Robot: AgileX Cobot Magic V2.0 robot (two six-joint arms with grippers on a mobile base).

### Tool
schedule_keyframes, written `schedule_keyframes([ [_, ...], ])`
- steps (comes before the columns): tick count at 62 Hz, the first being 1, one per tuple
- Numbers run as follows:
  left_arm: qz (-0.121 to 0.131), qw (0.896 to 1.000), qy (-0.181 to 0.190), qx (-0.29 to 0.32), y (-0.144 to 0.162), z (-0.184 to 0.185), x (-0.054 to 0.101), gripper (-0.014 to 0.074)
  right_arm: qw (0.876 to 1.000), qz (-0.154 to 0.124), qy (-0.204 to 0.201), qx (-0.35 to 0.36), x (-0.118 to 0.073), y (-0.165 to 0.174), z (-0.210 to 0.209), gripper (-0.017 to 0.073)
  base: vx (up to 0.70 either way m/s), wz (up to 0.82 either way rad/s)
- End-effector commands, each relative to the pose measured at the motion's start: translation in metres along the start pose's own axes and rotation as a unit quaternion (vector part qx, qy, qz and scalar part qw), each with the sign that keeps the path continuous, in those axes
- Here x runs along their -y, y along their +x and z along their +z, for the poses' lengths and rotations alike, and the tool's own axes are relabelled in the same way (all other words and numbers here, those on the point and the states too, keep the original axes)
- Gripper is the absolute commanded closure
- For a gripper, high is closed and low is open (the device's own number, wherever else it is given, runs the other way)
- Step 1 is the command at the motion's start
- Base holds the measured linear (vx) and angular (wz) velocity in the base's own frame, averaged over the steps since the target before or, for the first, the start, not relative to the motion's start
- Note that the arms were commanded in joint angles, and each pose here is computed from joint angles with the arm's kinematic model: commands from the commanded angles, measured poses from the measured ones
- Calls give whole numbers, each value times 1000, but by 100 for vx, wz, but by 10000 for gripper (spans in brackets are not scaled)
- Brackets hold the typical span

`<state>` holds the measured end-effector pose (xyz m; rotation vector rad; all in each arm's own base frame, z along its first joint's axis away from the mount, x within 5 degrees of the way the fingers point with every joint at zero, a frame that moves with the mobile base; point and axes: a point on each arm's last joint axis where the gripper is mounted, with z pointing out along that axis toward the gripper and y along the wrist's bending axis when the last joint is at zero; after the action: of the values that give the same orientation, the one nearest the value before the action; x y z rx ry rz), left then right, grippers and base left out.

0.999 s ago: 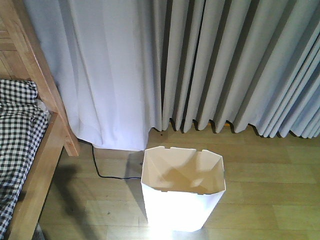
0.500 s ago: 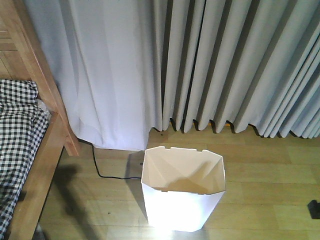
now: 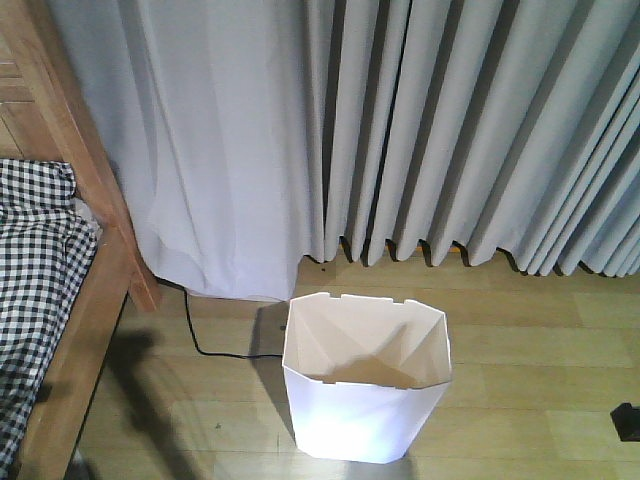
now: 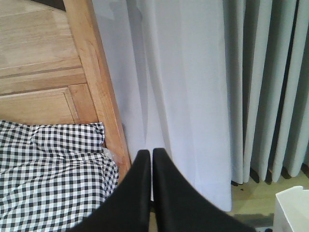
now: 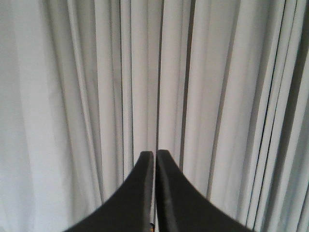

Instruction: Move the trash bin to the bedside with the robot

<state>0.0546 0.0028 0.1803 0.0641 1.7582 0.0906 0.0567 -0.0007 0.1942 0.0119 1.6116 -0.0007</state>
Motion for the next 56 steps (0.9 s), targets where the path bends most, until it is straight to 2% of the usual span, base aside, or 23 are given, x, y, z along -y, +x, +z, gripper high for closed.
schedule_keyframes([
  [1,-5,1000,6,28,2,2,2,599,999,-6,1,47,0,-4,-1,570,0,0],
  [15,-5,1000,6,28,2,2,2,599,997,-5,25,73,2,-8,-1,570,0,0],
  [56,-5,1000,6,28,2,2,2,599,997,-5,22,70,2,-8,-1,570,0,0],
])
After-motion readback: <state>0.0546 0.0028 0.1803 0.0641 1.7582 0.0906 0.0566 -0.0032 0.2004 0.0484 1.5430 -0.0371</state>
